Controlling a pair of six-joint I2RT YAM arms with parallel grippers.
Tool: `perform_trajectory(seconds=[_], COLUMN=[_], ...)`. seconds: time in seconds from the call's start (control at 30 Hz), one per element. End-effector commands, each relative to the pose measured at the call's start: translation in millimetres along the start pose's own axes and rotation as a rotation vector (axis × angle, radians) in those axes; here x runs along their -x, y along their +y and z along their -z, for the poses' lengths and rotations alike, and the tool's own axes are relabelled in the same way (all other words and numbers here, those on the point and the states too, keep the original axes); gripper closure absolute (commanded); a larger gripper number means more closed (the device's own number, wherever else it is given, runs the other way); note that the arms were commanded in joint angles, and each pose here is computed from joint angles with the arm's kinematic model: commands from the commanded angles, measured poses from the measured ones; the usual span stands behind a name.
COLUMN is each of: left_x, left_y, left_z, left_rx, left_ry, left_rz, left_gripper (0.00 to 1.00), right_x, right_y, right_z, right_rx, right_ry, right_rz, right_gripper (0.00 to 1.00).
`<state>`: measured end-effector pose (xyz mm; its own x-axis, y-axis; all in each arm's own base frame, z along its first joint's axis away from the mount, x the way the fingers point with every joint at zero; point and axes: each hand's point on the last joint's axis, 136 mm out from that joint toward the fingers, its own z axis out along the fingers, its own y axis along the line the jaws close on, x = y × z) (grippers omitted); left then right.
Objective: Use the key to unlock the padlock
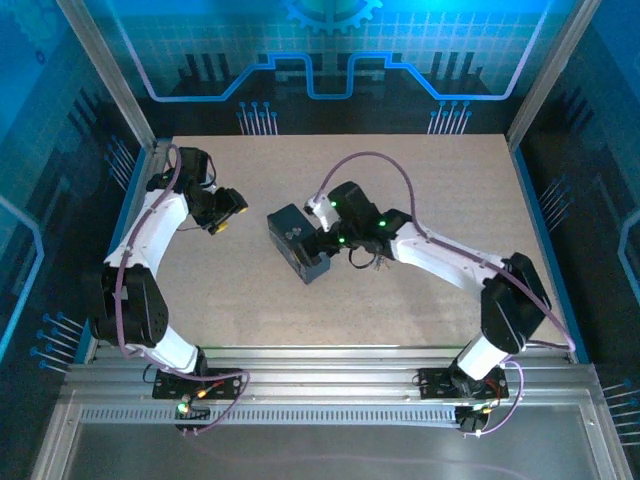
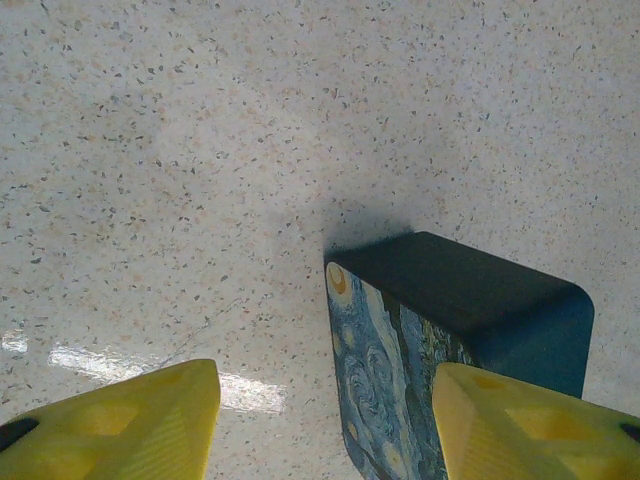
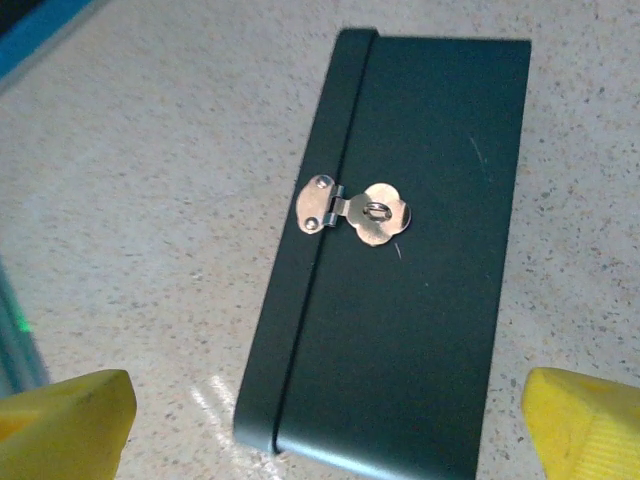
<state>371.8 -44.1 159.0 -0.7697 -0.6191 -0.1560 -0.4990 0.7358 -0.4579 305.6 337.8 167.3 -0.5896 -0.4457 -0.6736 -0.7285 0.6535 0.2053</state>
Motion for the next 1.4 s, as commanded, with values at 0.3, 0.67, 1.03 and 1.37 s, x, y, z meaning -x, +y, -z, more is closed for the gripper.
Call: perform_trajectory(seconds=[0.3, 0.67, 1.03, 1.37], left_x=[-5, -11, -48, -58], left_y=[-3, -4, -43, -86], left_z=[10, 7, -12, -65], left_rx=[-0.007, 0.02, 0.067, 0.111], left_ry=[0.001, 0.006, 0.036, 0.053], left_rz=[-0.033, -0.085, -0.309, -0.372], left_gripper=[0.41, 0.41, 0.41, 0.41], right_x=[-25, -13, 12, 3], right_y=[-11, -12, -41, -73], right_z=[-48, -39, -20, -40], right_rx=[-0.141, 0.011, 0.42, 0.495], right_ry=[0.14, 0.049, -0.213, -0.182], right_rz=[0.023, -0.178, -0.64, -0.816], right_gripper=[0.0, 0.27, 0.26, 0.22])
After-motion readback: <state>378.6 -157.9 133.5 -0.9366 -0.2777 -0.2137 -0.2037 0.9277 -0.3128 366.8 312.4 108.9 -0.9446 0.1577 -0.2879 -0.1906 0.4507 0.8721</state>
